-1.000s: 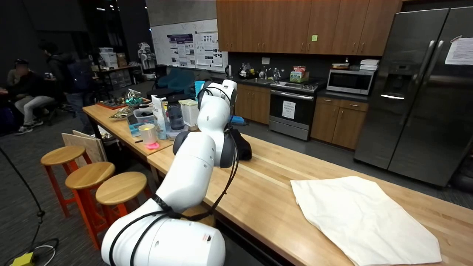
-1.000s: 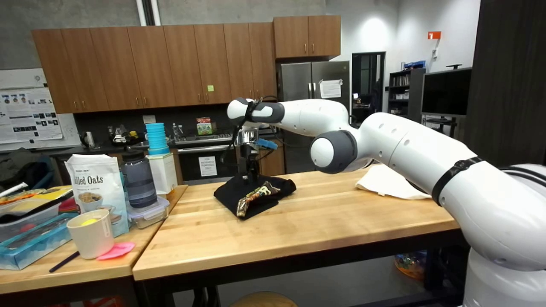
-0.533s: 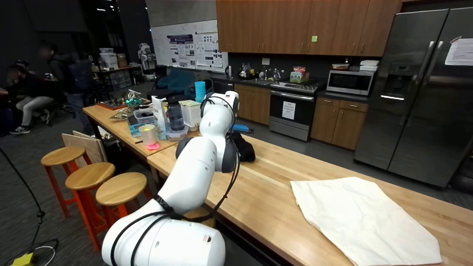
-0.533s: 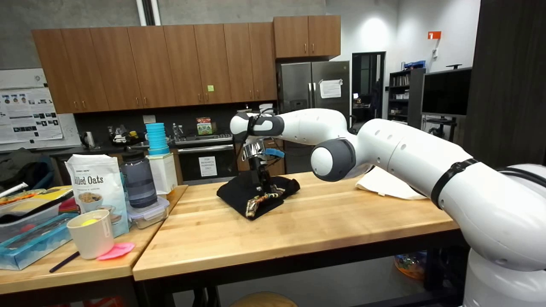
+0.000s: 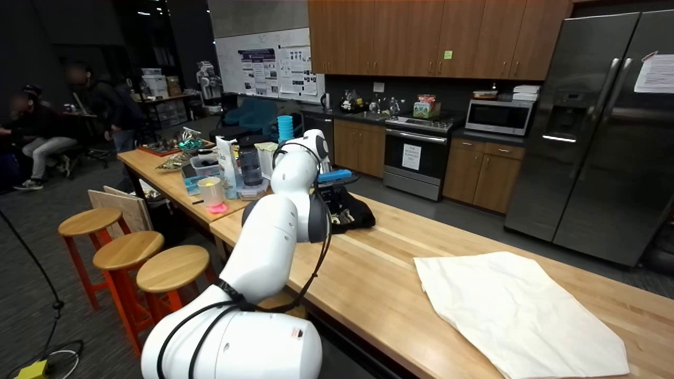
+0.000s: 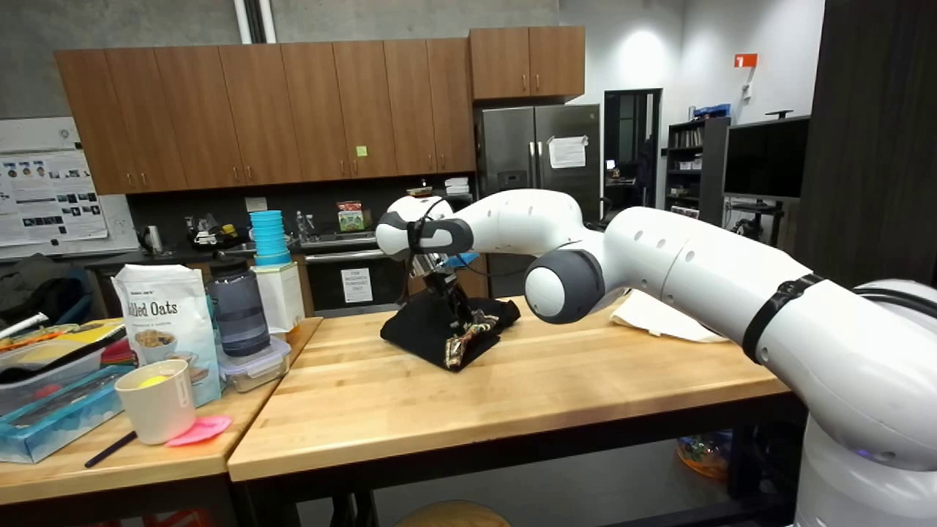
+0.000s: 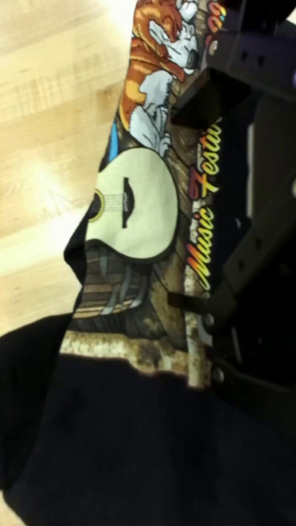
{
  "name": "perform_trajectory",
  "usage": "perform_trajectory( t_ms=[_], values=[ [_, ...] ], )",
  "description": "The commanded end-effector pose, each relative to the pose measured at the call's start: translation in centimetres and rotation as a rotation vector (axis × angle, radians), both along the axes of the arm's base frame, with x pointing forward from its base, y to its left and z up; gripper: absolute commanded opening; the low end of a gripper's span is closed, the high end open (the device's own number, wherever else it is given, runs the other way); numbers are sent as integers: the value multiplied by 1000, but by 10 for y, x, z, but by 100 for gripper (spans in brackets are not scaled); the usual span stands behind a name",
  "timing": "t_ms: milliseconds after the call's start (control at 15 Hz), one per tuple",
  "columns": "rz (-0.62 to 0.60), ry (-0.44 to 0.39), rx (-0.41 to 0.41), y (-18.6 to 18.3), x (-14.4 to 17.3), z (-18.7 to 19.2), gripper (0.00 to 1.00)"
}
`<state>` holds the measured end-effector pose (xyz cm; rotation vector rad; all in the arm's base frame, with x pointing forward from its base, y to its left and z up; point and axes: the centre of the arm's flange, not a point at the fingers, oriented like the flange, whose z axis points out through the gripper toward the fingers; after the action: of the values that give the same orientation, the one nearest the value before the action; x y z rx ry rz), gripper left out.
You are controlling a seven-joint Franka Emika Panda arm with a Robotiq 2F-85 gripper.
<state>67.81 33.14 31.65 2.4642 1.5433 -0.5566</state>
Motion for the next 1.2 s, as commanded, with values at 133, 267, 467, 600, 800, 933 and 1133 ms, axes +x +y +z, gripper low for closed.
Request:
perform_trajectory(
  t_ms=[133, 267, 467, 600, 800, 933, 1133],
  values=[
    [-15, -271, 52, -5, -49, 66, 100],
    [-50, -359, 83, -7, -46, 93, 100],
    [-99, -447, 119, -14, -46, 128, 100],
    [-123, -491, 136, -18, -46, 143, 100],
    [-134, -549, 161, -19, -47, 163, 100],
    [-138, -580, 186, -15, -50, 176, 100],
    [-147, -613, 209, -14, -55, 195, 100]
  ],
)
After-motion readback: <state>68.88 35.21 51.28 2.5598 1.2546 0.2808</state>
